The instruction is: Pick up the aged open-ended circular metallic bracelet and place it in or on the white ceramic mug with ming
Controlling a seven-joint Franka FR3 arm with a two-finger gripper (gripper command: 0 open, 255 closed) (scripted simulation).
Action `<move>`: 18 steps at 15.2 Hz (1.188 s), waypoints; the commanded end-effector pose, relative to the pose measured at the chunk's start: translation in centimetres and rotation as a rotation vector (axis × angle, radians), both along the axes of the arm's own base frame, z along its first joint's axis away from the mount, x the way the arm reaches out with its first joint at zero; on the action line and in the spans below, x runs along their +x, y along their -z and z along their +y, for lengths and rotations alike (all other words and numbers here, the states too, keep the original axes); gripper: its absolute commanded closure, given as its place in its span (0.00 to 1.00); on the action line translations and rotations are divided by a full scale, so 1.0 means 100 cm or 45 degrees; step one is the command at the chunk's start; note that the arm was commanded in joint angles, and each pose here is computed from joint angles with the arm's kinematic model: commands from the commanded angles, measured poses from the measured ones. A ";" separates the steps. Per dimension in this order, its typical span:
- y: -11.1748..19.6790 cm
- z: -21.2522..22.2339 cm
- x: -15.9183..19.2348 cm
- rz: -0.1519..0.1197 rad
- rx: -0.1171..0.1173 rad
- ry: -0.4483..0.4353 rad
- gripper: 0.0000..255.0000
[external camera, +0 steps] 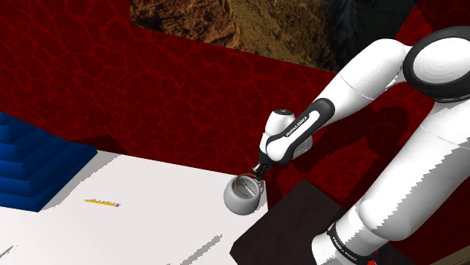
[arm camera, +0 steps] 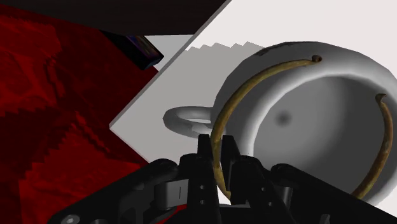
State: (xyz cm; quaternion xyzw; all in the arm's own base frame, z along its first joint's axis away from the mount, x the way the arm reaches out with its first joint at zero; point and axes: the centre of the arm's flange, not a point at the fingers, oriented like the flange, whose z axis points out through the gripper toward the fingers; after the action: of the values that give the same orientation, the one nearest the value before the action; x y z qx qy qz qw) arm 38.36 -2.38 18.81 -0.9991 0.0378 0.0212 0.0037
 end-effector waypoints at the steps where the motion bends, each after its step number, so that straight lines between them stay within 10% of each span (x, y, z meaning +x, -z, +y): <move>1: 0.000 0.000 0.000 0.000 0.000 0.000 0.00; 18: -0.050 0.000 0.002 0.000 0.000 0.000 0.00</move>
State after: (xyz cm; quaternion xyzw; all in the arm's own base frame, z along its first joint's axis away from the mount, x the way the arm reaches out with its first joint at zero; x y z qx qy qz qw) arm 38.58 -2.40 23.78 -0.9991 0.0377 0.0213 0.0038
